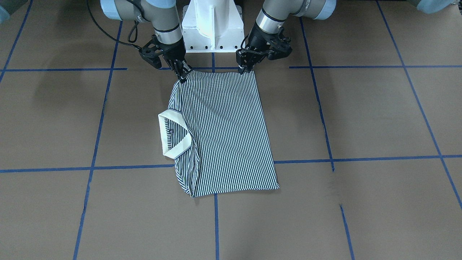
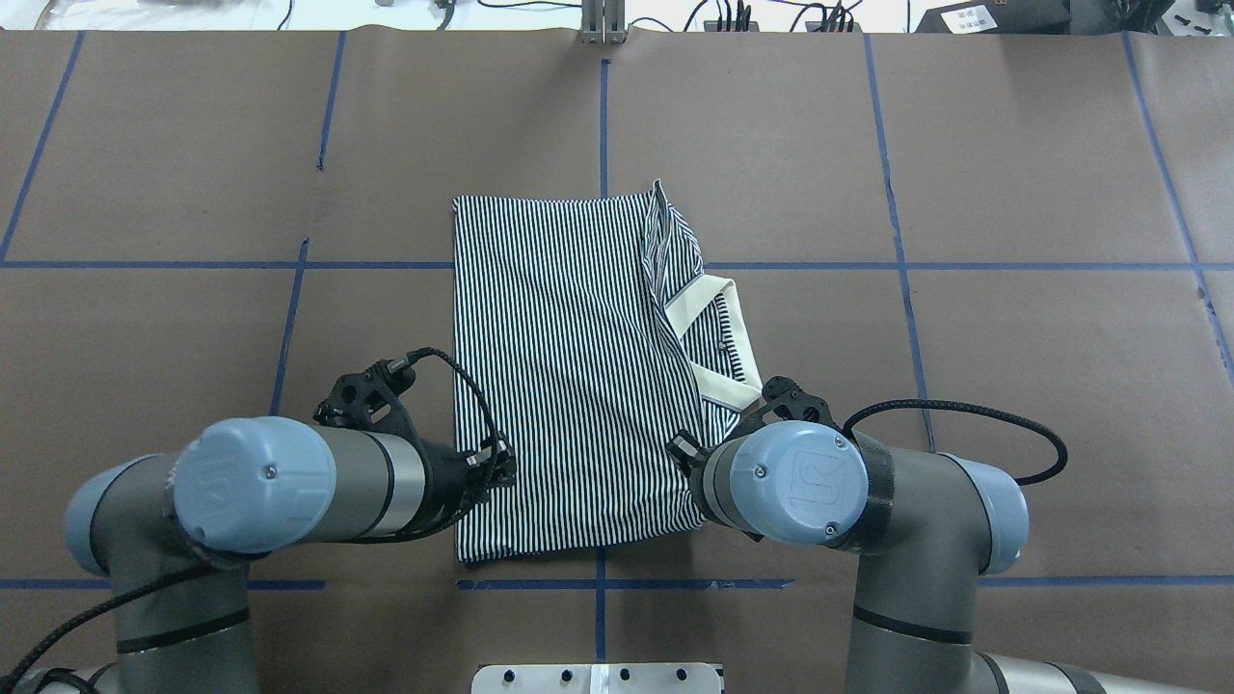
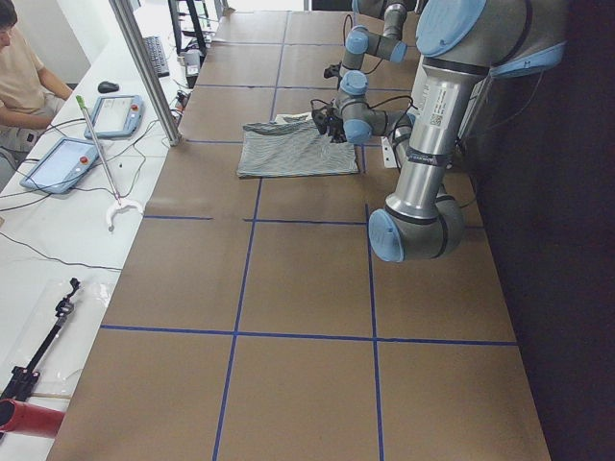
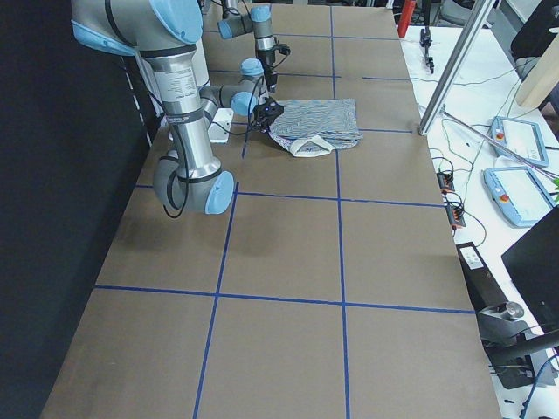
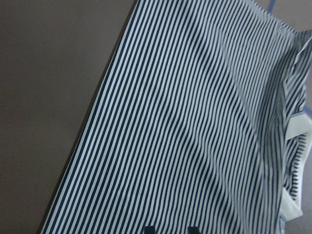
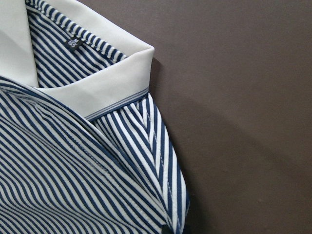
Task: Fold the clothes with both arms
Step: 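Grasp the near edge of the shirt with both grippers, then lift the near edge with both grippers and fold it away from the robot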
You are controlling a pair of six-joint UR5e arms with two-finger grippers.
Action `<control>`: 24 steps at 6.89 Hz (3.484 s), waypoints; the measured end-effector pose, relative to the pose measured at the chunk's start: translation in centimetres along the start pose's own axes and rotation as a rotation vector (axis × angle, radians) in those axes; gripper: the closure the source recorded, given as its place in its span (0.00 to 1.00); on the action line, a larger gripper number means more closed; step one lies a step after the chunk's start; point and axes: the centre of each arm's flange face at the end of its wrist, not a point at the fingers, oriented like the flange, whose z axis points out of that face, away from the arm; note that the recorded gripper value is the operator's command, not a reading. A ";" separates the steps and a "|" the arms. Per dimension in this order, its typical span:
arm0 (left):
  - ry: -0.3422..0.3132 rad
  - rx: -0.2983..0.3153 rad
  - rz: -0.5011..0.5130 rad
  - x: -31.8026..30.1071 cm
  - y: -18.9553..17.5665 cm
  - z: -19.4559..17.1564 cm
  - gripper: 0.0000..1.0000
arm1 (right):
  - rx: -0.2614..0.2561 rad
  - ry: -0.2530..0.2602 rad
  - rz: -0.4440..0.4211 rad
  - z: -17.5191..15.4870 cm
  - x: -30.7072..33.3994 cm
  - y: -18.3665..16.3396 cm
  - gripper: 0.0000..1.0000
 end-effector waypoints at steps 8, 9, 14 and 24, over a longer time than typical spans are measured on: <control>-0.144 0.018 -0.002 -4.6 1.0 5.0 0.53 | 0.001 0.003 -0.001 0.1 0.2 0.0 1.00; -0.151 0.012 0.001 -4.9 1.5 5.3 0.53 | 0.002 0.003 0.000 0.1 0.2 -0.1 1.00; -0.169 -0.005 -0.013 -5.7 3.0 5.9 1.00 | 0.002 0.002 0.001 0.0 0.1 -0.1 1.00; -0.083 -0.031 -0.017 -0.3 4.5 -6.6 1.00 | -0.070 -0.034 0.021 -9.1 4.1 0.4 1.00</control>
